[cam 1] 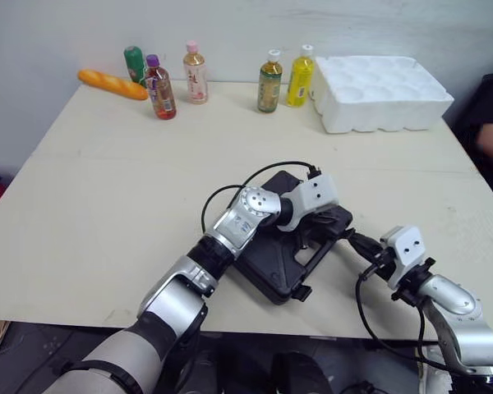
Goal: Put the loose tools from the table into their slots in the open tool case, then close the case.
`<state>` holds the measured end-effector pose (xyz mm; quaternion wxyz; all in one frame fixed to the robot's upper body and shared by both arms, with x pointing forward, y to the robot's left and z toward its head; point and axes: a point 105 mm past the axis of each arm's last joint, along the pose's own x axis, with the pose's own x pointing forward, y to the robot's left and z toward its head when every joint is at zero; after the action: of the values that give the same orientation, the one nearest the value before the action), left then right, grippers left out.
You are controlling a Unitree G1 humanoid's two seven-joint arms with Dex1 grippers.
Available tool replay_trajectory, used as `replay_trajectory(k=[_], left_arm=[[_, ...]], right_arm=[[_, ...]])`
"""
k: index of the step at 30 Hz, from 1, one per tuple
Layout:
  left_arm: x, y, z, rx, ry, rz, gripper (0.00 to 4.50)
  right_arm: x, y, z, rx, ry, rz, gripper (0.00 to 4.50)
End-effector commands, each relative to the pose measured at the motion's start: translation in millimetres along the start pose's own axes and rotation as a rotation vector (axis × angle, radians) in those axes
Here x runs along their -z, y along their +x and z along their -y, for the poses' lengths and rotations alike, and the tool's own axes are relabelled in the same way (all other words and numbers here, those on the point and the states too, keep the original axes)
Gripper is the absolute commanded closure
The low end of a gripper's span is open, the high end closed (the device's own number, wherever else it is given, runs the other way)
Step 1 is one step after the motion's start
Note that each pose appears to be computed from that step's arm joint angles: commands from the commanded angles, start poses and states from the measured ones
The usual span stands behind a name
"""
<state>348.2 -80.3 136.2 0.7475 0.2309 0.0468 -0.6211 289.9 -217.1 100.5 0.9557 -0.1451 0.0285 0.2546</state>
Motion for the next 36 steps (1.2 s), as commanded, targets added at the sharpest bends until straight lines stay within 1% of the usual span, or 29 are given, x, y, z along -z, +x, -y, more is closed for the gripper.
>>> replay_trajectory(k=[1, 3, 7, 14, 21, 30, 36], left_arm=[[77, -7, 12, 0.0, -0.138, -0.254, 4.46], [79, -8, 11, -0.004, -0.137, -0.258, 4.46], [74, -8, 8, -0.025, -0.151, -0.223, 4.46], [78, -13, 4, -0.037, -0.144, -0.243, 4.46], [84, -15, 5, -0.034, -0.139, -0.27, 4.46], [100, -17, 13, 0.013, -0.135, -0.347, 4.46], [98, -17, 14, 0.015, -0.133, -0.34, 4.46]], right_arm=[[-19, 2, 1, -0.013, -0.046, 0.046, 4.5], [-26, 4, -1, -0.026, -0.033, 0.075, 4.5], [-29, 8, -5, -0.049, -0.033, 0.085, 4.5], [-28, 14, -11, -0.079, -0.027, 0.079, 4.5], [-34, 19, -12, -0.085, -0.048, 0.099, 4.5], [-41, 29, -16, -0.109, -0.09, 0.108, 4.5], [-41, 29, -14, -0.122, -0.098, 0.095, 4.5]])
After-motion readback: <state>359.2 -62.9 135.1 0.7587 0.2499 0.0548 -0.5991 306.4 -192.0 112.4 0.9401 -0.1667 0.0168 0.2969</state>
